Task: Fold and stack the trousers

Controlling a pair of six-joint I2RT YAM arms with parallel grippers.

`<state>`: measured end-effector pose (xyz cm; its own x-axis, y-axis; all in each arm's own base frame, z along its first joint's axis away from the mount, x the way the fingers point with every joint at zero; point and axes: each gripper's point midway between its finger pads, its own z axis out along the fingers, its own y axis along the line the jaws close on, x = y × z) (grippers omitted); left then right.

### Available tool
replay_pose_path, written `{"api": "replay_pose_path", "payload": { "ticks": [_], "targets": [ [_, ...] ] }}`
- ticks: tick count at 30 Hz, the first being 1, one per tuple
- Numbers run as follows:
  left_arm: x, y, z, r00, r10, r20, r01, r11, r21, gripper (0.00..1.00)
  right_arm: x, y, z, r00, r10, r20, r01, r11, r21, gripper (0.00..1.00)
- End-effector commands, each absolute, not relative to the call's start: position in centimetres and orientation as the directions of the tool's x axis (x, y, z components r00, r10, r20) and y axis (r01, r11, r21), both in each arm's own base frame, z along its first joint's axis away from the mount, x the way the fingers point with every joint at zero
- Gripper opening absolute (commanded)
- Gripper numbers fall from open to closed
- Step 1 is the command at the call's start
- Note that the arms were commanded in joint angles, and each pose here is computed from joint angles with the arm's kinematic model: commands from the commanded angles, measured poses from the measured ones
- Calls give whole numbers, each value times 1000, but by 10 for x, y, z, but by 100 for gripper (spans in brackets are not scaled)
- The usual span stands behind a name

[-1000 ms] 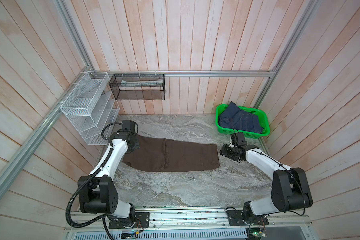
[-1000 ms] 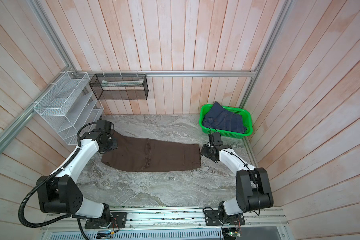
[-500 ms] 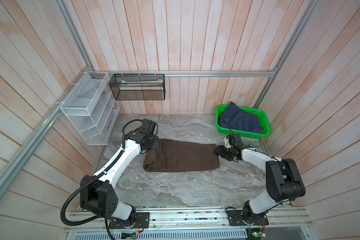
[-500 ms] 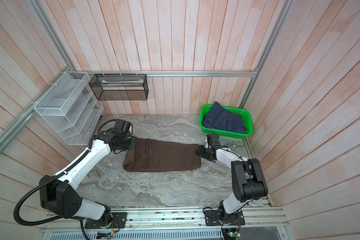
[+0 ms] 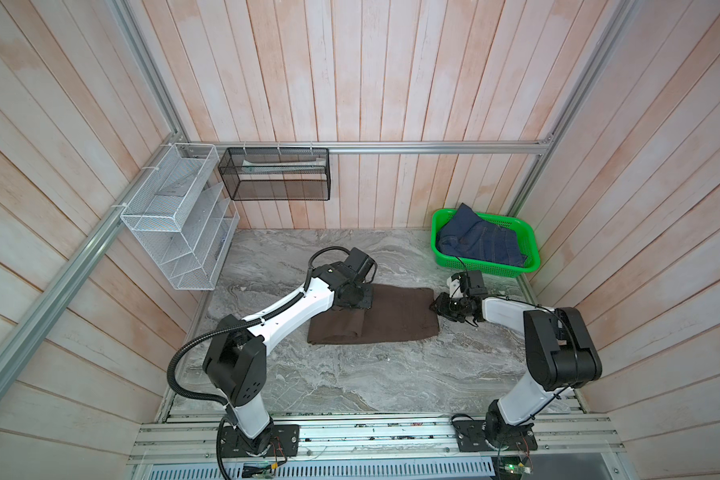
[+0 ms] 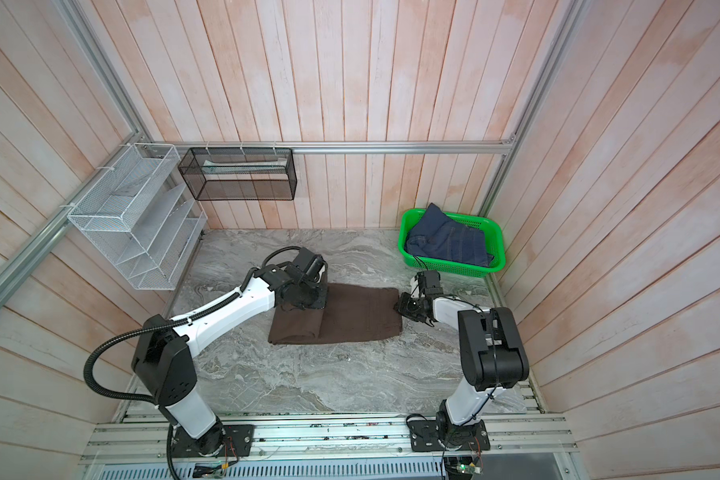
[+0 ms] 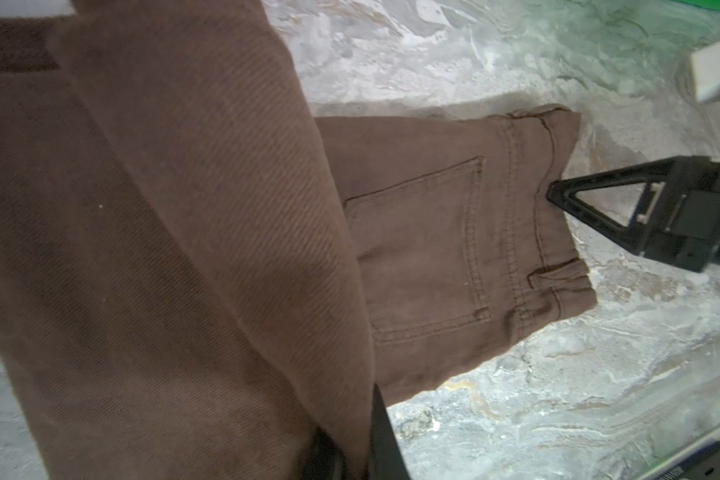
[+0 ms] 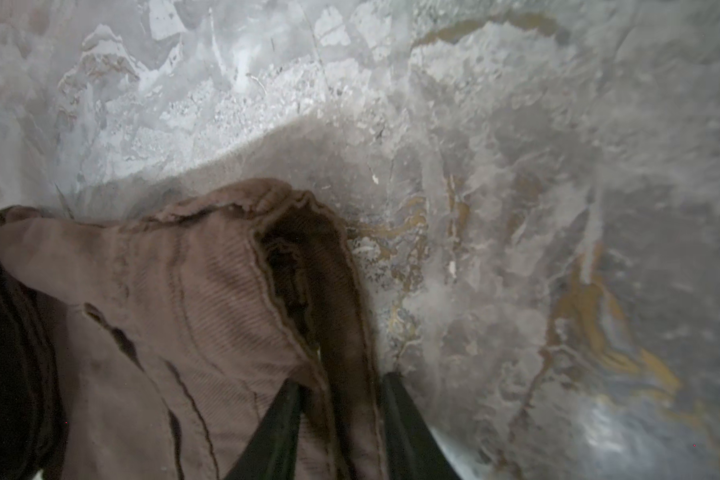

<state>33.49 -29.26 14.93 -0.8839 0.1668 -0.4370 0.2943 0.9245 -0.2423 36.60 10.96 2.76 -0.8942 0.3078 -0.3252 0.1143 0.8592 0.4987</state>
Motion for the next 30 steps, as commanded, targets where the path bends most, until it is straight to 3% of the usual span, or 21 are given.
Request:
{"api": "replay_pose_path", "payload": {
  "ticks": [1, 7, 20, 30],
  "targets": [
    [343, -327, 169, -863, 138, -485, 322, 891, -320, 0, 341, 112, 2, -929, 291, -229, 144, 854, 499, 31],
    [336, -372, 156, -871, 163, -464, 355, 862, -363, 0, 333, 116, -3, -937, 284, -205, 142, 843, 519, 24],
    [333, -439, 153, -878, 141, -458, 353, 837, -419, 0, 327, 119, -4, -942, 275, -192, 136, 836, 532, 23],
    [353, -460, 128, -888, 114, -446, 310, 865, -394, 0, 325, 119, -5, -944, 268, -192, 130, 839, 528, 23]
  ]
}}
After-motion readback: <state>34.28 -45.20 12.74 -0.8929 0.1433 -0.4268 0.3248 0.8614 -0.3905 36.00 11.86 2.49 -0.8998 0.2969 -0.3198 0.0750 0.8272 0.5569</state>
